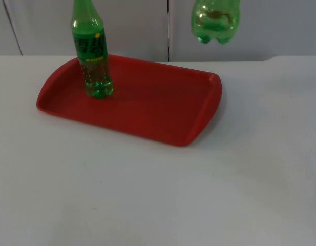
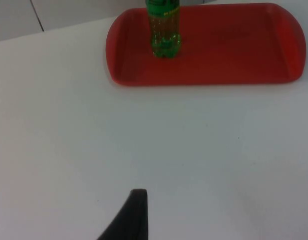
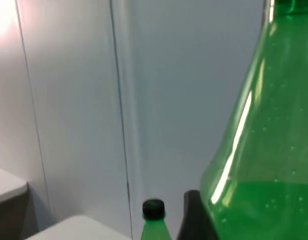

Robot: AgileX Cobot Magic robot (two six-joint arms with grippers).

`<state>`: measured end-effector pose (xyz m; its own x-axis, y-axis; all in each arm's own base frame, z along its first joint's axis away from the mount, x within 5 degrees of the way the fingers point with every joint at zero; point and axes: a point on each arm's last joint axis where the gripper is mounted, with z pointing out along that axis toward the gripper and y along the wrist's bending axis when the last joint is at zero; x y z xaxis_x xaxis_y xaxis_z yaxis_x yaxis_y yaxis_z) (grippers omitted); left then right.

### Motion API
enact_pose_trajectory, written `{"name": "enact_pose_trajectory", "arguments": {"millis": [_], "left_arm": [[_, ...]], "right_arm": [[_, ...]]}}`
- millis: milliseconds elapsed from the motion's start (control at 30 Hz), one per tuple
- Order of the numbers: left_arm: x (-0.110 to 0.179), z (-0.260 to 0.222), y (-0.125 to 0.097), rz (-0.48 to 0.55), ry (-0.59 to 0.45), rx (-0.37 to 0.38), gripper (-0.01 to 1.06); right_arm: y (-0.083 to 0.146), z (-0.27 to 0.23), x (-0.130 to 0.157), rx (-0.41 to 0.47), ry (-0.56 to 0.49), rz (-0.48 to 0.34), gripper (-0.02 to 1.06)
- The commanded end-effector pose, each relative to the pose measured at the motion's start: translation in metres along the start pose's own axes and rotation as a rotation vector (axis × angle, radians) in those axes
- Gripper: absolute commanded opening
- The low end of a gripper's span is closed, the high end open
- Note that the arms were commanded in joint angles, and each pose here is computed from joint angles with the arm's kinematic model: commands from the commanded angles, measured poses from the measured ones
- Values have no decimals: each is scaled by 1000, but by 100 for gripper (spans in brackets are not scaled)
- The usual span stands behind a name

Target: Place the bottle upright on the tray.

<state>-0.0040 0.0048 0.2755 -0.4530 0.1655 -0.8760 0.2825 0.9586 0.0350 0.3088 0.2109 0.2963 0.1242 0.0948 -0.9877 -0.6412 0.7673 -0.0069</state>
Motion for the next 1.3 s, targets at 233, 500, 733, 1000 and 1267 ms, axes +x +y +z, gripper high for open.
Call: {"name": "enact_pose_trajectory", "arguments": {"millis": [233, 500, 733, 1000, 1267], "left_arm": [[0, 1, -1, -1, -10, 10, 105], [0, 1, -1, -1, -10, 10, 105], [0, 1, -1, -1, -10, 10, 105], [0, 1, -1, -1, -10, 10, 105], [0, 1, -1, -1, -10, 10, 105]], "right_arm": [[-10, 26, 64, 65, -154, -44, 0], [-15, 65, 100, 68, -153, -77, 0], [-22, 99, 141, 90, -169, -75, 0], [-32, 118, 173, 169, -183, -82, 0], [-36, 127, 202, 188, -172, -72, 0]]}}
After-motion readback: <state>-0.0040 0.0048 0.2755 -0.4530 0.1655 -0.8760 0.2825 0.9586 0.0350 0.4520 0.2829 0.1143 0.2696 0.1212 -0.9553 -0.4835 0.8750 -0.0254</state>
